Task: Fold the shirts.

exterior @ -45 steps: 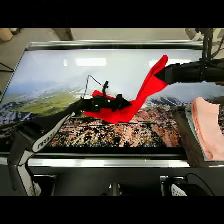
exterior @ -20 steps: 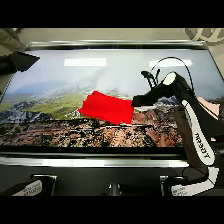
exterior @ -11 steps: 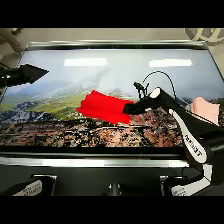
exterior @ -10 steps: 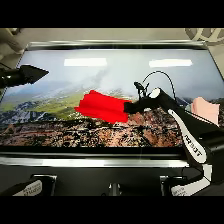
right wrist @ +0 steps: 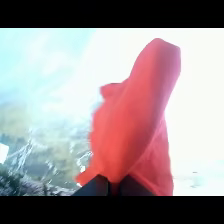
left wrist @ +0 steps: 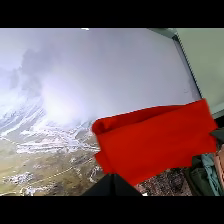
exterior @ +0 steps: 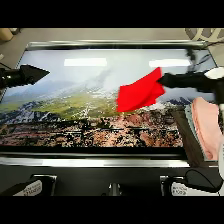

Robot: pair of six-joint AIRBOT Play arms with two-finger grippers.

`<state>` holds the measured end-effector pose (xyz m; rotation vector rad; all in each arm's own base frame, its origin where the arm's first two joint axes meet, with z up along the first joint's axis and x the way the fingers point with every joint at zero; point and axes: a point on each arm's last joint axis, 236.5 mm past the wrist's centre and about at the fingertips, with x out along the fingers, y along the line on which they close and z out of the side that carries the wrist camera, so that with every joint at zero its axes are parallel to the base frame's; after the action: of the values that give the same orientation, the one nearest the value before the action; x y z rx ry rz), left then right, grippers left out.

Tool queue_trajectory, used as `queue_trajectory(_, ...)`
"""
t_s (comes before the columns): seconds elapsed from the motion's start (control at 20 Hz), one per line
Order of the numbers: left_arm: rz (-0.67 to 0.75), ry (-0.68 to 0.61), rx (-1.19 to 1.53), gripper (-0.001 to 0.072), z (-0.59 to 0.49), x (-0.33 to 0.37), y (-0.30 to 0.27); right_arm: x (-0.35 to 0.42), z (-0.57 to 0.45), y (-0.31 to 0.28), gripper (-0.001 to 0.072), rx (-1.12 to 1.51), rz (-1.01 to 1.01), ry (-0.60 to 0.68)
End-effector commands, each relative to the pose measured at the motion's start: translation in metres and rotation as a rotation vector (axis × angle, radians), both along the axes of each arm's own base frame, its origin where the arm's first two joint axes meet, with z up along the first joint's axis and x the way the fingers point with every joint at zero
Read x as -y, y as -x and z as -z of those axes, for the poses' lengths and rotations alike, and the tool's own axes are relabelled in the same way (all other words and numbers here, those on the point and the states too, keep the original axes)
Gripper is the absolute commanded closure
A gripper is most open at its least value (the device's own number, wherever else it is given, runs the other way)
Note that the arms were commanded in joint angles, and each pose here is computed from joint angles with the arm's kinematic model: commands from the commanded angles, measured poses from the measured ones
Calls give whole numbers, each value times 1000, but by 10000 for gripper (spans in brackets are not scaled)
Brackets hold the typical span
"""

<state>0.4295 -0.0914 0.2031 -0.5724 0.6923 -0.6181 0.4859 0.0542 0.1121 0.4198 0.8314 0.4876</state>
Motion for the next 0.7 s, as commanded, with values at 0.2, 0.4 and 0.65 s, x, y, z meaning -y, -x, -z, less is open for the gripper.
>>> queue_trajectory(0.2,52,-7,8,666,0,20,5,190,-77,86,700,21,320,86)
queue_trajectory(0.4,89,-11,13,666,0,35,9,229,-97,134,700,16,425,92)
queue_trajectory(0.65,134,-33,40,666,0,47,13,283,-126,170,700,69,676,98)
